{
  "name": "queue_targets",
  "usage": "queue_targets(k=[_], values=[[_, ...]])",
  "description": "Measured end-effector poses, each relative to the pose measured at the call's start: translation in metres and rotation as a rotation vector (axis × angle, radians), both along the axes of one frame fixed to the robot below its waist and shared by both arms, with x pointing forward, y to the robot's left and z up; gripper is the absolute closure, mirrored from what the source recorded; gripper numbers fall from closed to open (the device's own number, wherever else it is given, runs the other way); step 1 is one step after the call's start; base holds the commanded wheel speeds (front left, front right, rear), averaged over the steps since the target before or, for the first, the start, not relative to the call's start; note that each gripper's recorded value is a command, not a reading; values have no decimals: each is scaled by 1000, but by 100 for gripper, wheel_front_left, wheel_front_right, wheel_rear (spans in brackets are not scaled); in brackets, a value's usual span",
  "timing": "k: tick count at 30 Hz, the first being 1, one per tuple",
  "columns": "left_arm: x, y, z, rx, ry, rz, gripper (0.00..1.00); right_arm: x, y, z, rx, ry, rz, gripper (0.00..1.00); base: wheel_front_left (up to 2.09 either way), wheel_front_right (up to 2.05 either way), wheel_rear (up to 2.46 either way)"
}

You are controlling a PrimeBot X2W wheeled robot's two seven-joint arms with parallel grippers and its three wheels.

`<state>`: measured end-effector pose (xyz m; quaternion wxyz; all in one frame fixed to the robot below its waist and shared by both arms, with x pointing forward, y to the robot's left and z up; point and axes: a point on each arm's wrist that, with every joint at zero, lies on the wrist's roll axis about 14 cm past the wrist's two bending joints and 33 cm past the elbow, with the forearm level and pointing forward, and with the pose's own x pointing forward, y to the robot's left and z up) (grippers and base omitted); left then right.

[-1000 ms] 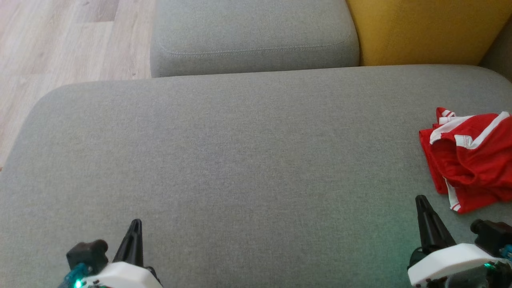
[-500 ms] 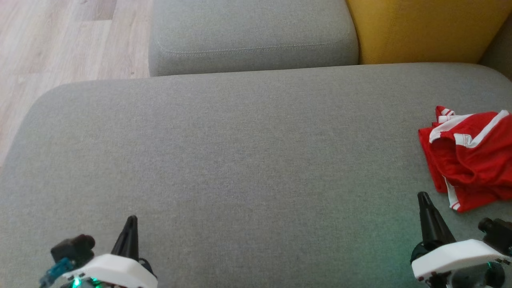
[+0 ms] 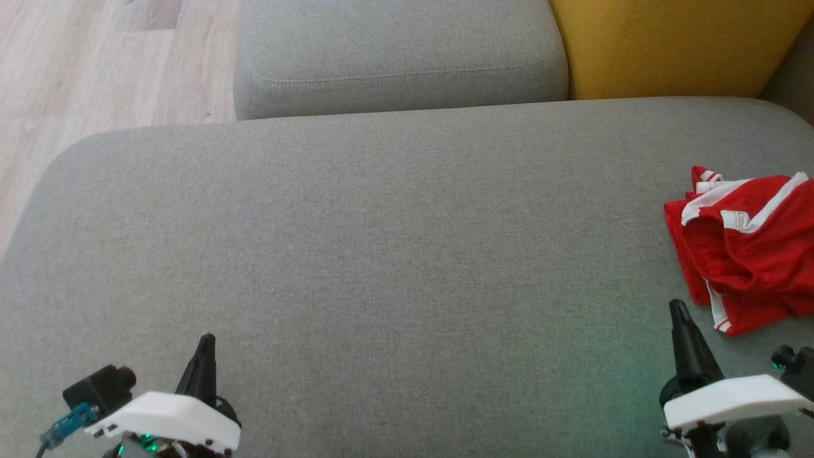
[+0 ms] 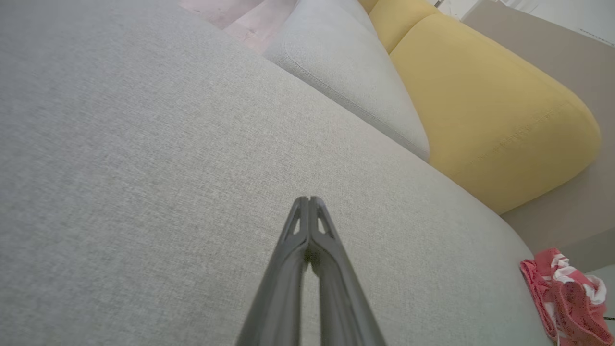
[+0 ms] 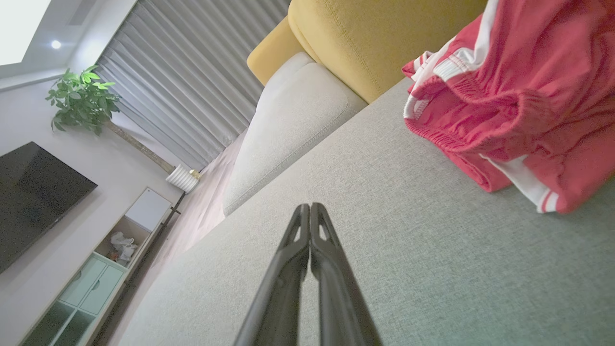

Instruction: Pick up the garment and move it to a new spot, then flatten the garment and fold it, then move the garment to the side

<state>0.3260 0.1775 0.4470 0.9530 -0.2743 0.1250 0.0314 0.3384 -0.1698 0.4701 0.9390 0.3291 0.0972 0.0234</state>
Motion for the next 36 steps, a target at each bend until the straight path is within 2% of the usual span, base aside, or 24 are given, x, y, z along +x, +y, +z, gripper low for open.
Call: queue_targets(k=[36], values=[[20,2,4,-458,-2,82,100,16,-13,3,414,-4,-113,100,0,0,0]])
